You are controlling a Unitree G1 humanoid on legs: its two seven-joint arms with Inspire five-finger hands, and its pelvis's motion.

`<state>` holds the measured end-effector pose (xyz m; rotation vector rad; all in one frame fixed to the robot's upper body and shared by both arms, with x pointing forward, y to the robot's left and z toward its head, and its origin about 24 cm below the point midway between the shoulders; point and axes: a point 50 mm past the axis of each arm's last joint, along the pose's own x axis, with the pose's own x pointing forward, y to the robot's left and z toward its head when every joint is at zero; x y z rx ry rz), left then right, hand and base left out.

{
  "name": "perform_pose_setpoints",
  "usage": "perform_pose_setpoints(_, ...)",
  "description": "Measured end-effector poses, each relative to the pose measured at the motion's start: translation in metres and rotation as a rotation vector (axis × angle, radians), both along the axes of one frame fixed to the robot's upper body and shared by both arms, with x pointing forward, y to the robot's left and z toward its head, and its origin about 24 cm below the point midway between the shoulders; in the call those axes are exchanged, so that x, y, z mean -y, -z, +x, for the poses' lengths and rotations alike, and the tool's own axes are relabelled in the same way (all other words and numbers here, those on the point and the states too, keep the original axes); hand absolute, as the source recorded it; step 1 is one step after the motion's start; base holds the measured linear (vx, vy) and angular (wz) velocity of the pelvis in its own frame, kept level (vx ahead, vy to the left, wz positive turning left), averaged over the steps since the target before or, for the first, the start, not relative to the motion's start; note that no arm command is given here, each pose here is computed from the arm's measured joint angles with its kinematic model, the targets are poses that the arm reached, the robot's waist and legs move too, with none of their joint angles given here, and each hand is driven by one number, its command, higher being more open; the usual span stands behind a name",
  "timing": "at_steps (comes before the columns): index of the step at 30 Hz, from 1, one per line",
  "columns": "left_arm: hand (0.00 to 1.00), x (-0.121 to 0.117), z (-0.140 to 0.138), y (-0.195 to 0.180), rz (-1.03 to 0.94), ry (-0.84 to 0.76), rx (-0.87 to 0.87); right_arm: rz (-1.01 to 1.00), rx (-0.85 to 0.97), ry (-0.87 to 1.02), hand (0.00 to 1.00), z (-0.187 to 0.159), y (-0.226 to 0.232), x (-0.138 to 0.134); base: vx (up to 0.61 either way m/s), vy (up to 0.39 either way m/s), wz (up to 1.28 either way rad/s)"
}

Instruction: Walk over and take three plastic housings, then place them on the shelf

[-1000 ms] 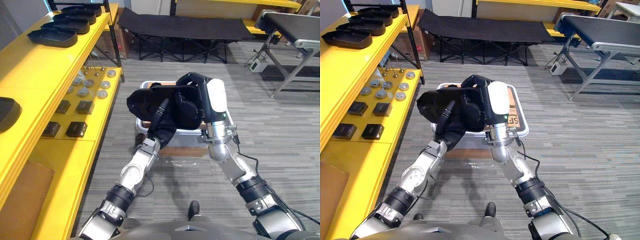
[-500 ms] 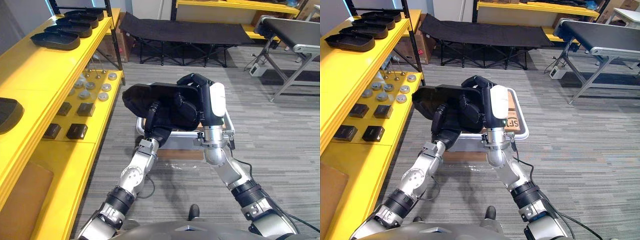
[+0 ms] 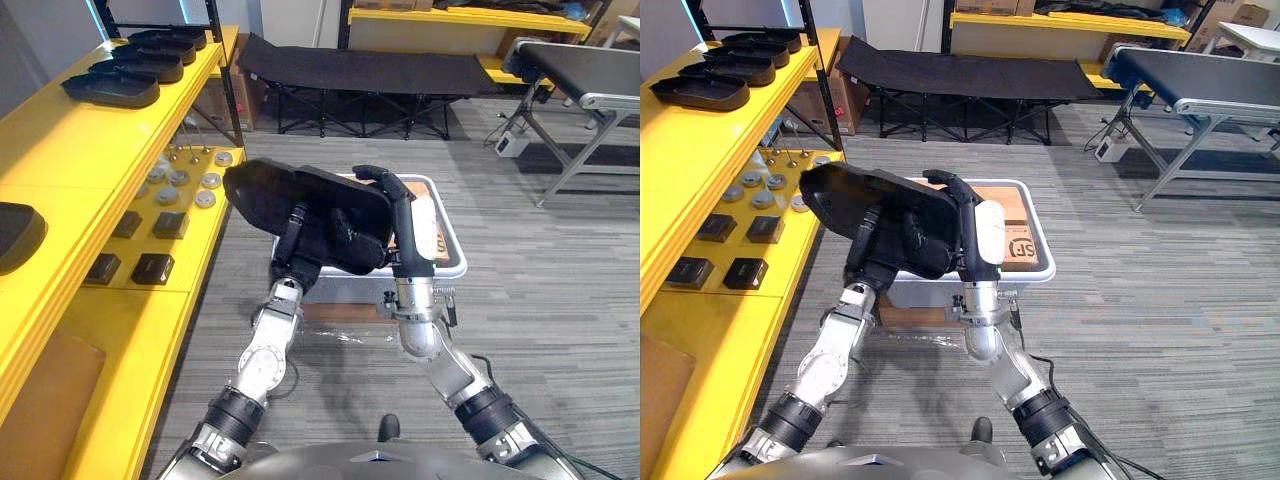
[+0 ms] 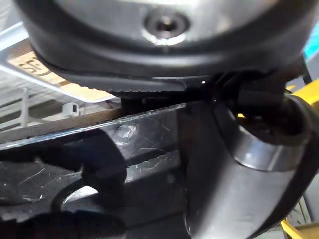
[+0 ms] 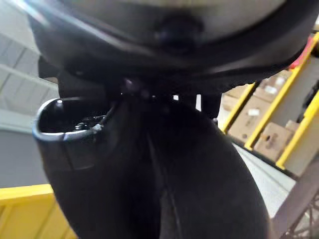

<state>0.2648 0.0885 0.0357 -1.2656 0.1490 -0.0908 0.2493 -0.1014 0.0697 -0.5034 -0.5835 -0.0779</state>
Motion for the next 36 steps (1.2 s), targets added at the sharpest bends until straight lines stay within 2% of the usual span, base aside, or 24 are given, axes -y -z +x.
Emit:
perform_pose_setpoints(5, 0.0, -0.009, 0.0, -0.02, 0.172, -0.079, 0.037, 0.069, -0.053, 0.008, 1.0, 0.001, -0.001, -0.001, 0.0, 0.0, 0.0)
perform_pose_setpoints(9, 0.0, -0.017, 0.0, -0.03, 0.453, -0.215, 0.029, 0.13, -0.117, 0.007, 1.0, 0.001, -0.001, -0.008, 0.0, 0.0, 0.0)
perform_pose_setpoints(12, 0.0, -0.044, -0.002, -0.027, 0.62, -0.465, -0.089, 0.173, -0.208, 0.045, 1.0, -0.002, 0.009, -0.005, 0.0, 0.0, 0.0)
perform_pose_setpoints(16, 0.0, -0.096, -0.016, -0.028, 0.917, -0.85, -0.242, 0.223, -0.361, 0.147, 1.0, -0.012, 0.033, 0.01, 0.0, 0.0, 0.0)
perform_pose_setpoints(19, 0.0, -0.115, -0.022, -0.03, 1.095, -1.009, -0.321, 0.229, -0.42, 0.184, 1.0, -0.016, 0.041, 0.012, 0.0, 0.0, 0.0)
perform_pose_setpoints(25, 0.0, -0.115, -0.03, -0.031, 1.283, -1.098, -0.384, 0.277, -0.467, 0.138, 1.0, -0.019, 0.044, 0.0, 0.0, 0.0, 0.0)
perform_pose_setpoints(30, 0.0, -0.111, -0.028, -0.036, 1.309, -1.083, -0.316, 0.382, -0.56, 0.033, 1.0, -0.023, 0.049, -0.012, 0.0, 0.0, 0.0)
perform_pose_setpoints(33, 0.0, -0.104, -0.03, -0.043, 1.257, -1.023, -0.162, 0.467, -0.621, -0.036, 1.0, -0.025, 0.054, -0.012, 0.0, 0.0, 0.0)
perform_pose_setpoints(36, 0.0, -0.091, -0.041, -0.058, 1.219, -0.951, 0.046, 0.522, -0.675, -0.058, 1.0, -0.03, 0.062, 0.003, 0.0, 0.0, 0.0)
